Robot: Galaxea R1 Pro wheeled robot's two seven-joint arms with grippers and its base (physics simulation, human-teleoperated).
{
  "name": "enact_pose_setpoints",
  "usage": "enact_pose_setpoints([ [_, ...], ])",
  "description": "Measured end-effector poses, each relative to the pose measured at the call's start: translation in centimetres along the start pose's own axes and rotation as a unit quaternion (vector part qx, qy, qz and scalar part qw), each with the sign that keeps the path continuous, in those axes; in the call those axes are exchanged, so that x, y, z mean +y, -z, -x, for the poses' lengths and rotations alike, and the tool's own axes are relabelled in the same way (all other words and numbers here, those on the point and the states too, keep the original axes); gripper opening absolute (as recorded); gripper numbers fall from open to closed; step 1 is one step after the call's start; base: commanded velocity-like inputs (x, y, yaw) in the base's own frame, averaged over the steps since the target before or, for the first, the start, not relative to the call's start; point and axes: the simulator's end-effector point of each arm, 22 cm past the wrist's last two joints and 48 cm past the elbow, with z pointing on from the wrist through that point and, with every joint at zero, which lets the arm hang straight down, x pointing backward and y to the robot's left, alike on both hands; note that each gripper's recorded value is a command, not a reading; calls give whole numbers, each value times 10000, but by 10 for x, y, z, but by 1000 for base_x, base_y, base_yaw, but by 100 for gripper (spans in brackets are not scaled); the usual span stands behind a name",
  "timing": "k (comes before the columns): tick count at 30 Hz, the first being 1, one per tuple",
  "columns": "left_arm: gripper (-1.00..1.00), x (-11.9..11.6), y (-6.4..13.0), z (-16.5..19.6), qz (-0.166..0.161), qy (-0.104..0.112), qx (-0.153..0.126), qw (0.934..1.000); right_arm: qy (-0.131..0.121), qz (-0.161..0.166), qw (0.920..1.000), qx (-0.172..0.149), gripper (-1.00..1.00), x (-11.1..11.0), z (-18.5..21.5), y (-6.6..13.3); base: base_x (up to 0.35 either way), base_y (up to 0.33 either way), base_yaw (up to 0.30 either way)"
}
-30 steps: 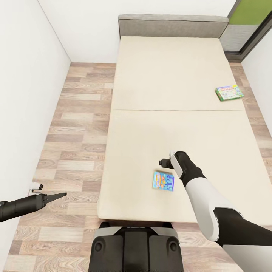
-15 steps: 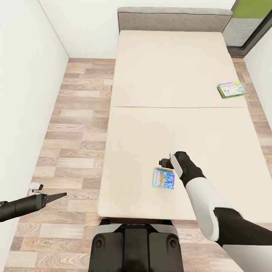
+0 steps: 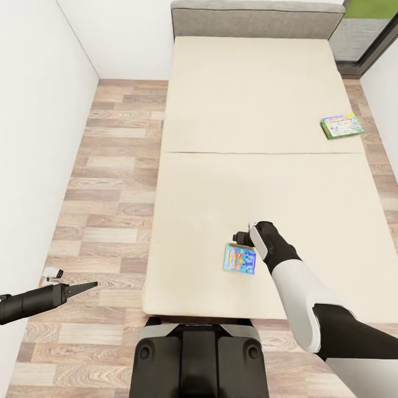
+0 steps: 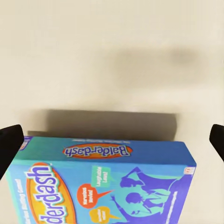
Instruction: Put all the toys in the child's room - the three board games (two on the bed and one on the table), the two jigsaw puzzles on the table, and the tennis ball on the table - inside the toy box on the table in the child's room.
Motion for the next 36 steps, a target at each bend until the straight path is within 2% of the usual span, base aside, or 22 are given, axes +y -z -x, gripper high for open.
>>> enact_pose_setpoints([
  [36, 100, 9, -1, -6, 22, 157, 25, 9999, -3, 33, 10000, 29, 100, 2, -3, -4, 0, 0, 0],
])
